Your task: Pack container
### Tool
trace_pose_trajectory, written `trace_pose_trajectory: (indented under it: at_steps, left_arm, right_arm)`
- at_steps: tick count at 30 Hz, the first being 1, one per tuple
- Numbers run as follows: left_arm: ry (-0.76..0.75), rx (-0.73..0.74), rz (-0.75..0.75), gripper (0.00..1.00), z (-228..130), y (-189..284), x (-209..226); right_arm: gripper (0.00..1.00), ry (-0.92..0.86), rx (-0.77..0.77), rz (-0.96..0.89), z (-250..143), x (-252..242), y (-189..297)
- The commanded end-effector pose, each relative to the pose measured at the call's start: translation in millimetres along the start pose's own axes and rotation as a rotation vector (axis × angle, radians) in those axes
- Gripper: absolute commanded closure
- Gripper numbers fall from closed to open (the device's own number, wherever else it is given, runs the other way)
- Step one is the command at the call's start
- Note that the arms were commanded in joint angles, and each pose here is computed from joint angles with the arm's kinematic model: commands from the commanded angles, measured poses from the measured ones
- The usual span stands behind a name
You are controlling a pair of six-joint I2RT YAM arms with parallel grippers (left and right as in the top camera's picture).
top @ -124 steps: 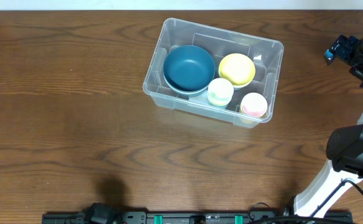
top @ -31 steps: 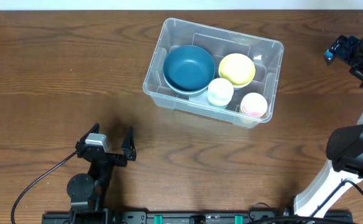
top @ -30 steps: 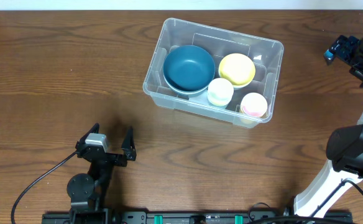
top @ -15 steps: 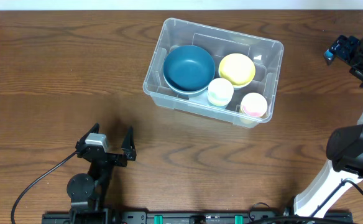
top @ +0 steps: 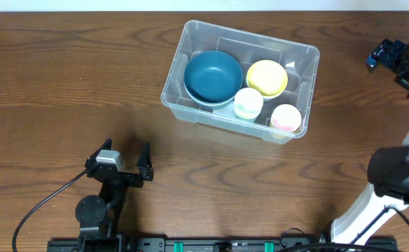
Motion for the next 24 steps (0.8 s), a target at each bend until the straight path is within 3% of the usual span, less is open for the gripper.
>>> trace_pose_trajectory:
  at_steps: [1, 6, 13, 17, 24]
  left_arm:
    - [0.019, 0.046, 0.015, 0.02, -13.6, -0.5, 4.5]
    - [0.019, 0.046, 0.015, 0.02, -13.6, -0.5, 4.5]
    - [0.019, 0.046, 0.015, 0.02, -13.6, -0.5, 4.5]
    - [0.019, 0.046, 0.015, 0.02, -13.6, -0.5, 4.5]
    - [0.019, 0.046, 0.015, 0.02, -13.6, -0.5, 4.5]
  right_arm:
    - [0.01, 0.012, -0.186, 0.073, -24.6, -2.7, 75.0]
    - [0.01, 0.068, -0.311, 0.155, -78.3, -9.0, 131.3]
    - [0.01, 0.125, -0.345, 0.168, -177.9, -52.7, 131.1]
    - [0.01, 0.068, -0.473, -0.029, -203.6, -106.0, 121.5]
    - [0.01, 0.042, -0.553, 0.009, -238.5, -129.3, 126.0]
Point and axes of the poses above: each gripper's point midway between its finger pads, its own y axis back along the fingers, its own x axis along the line the jaws close on, z = x × y, the point moved 3 cm from there along y, back along the fingers, and after that the axes turned 7 degrees about y, right-handed, at the moved point
